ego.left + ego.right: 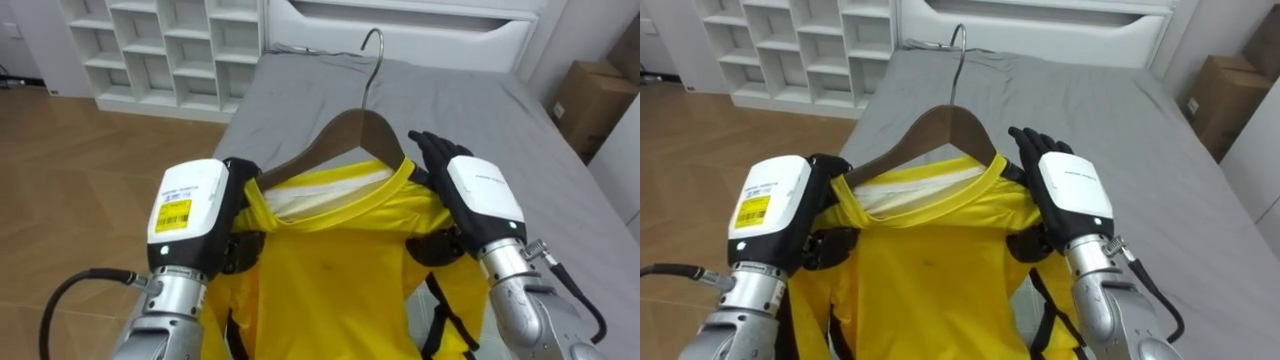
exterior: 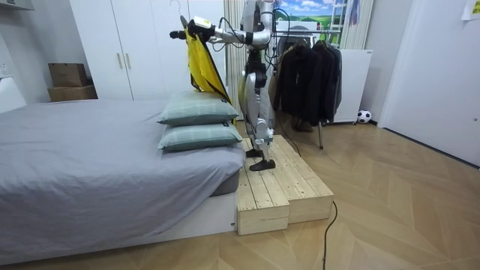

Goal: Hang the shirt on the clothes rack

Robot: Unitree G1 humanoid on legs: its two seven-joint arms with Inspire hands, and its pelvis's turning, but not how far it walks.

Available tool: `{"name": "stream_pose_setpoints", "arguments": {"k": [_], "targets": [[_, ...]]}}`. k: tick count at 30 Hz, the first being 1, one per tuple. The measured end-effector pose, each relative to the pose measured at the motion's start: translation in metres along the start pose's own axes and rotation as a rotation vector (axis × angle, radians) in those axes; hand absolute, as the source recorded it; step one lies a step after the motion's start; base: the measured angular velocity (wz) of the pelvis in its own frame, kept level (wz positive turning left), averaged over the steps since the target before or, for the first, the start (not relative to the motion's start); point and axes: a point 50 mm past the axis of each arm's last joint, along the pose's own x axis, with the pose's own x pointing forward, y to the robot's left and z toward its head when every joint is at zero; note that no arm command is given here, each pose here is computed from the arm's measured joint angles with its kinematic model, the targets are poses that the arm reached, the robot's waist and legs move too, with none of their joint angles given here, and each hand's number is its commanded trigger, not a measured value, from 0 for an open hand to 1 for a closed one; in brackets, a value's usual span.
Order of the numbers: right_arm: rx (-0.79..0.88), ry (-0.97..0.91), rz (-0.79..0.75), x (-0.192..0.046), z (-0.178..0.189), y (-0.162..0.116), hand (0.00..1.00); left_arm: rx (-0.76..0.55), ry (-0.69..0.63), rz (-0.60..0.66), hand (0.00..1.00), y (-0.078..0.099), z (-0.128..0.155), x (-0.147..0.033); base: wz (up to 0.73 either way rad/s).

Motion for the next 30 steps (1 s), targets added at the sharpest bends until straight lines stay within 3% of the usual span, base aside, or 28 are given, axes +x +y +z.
{"name": "stream_pose_setpoints", "arguments": {"k": [8, 9, 11, 12, 30], "targets": [[-0.004, 0.011, 0.035, -0.0001, -0.0015, 0.002, 0.0, 0.014, 0.002, -0.019, 1.0, -0.0003, -0.0007, 0.0004, -0.04], [-0.004, 0.013, 0.041, -0.0001, -0.0018, 0.0022, 0.16, 0.016, 0.002, -0.019, 1.0, -0.0003, -0.0007, 0.0004, 0.0], [-0.003, 0.015, 0.049, -0.0001, -0.0022, 0.0022, 0.82, 0.017, 0.002, -0.02, 1.0, -0.0004, -0.0007, 0.0004, 0.0], [-0.003, 0.016, 0.049, -0.0001, -0.0022, 0.0023, 1.0, 0.018, 0.002, -0.021, 1.0, -0.0004, -0.0007, 0.0004, 0.0], [-0.006, 0.02, 0.05, -0.0001, -0.0031, 0.0017, 1.0, 0.017, 0.003, -0.011, 1.0, 0.0003, -0.001, 0.0004, 0.0]]}}
